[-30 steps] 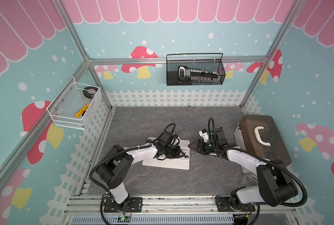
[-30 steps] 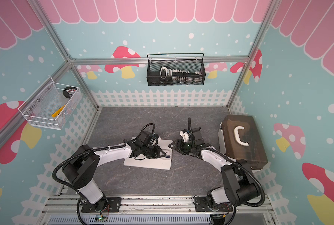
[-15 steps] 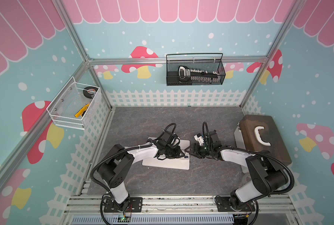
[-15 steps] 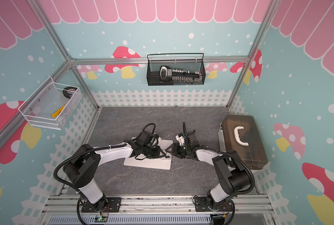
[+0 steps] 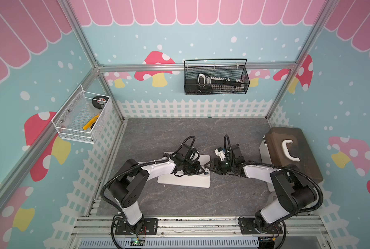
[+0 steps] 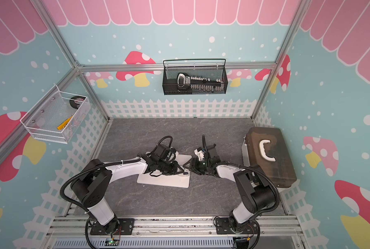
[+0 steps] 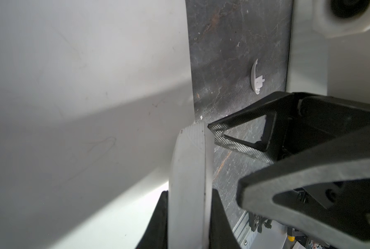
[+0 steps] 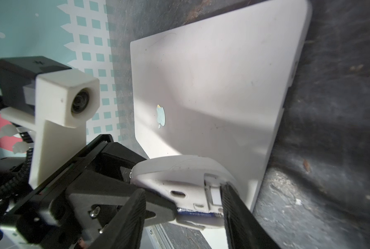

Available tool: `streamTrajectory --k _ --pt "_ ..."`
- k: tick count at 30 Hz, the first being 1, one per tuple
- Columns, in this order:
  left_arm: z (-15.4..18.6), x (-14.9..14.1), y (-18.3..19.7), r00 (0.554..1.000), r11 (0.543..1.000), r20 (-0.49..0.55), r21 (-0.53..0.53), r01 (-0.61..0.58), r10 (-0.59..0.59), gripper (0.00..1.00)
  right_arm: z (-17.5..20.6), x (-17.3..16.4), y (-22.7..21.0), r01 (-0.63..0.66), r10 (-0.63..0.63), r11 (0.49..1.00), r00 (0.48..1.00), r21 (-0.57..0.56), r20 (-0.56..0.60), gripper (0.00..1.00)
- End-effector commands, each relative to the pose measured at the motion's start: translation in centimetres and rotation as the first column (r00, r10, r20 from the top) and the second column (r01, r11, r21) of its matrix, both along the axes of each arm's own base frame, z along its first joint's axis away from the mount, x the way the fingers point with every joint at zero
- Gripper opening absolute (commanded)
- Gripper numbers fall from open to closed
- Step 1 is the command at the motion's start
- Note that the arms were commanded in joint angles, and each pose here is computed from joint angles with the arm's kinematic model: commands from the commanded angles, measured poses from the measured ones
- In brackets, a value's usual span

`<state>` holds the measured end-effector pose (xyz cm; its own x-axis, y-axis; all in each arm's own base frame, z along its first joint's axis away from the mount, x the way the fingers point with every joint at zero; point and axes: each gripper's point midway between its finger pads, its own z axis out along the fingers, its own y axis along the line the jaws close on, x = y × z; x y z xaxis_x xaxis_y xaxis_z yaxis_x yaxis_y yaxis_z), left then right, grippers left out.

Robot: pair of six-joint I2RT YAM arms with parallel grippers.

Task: Insert the wireless mouse receiver into the laptop
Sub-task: Take out the USB plug from the mouse.

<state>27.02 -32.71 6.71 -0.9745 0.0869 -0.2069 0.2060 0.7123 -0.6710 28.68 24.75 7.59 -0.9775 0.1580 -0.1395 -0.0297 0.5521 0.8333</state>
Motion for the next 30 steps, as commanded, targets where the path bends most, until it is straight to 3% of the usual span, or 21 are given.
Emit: streamTrajectory --k 1,16,30 --pt "0.4 0.5 -0.4 1.000 1.000 0.018 -0.001 0.009 -0.009 0.00 -0.9 -0.4 0.3 -0.009 0.009 1.000 1.000 0.000 -0.022 0.57" --pt "0.2 0.6 -0.3 1.000 1.000 0.022 0.008 0.003 -0.003 0.00 0.6 -2.9 1.0 -0.075 0.079 0.992 0.996 0.098 -0.032 0.56" --pt "-0.4 0.5 -0.1 1.000 1.000 0.018 0.022 -0.001 0.001 0.00 4.6 -1.9 2.4 -0.076 0.067 0.956 0.997 0.285 0.042 0.55"
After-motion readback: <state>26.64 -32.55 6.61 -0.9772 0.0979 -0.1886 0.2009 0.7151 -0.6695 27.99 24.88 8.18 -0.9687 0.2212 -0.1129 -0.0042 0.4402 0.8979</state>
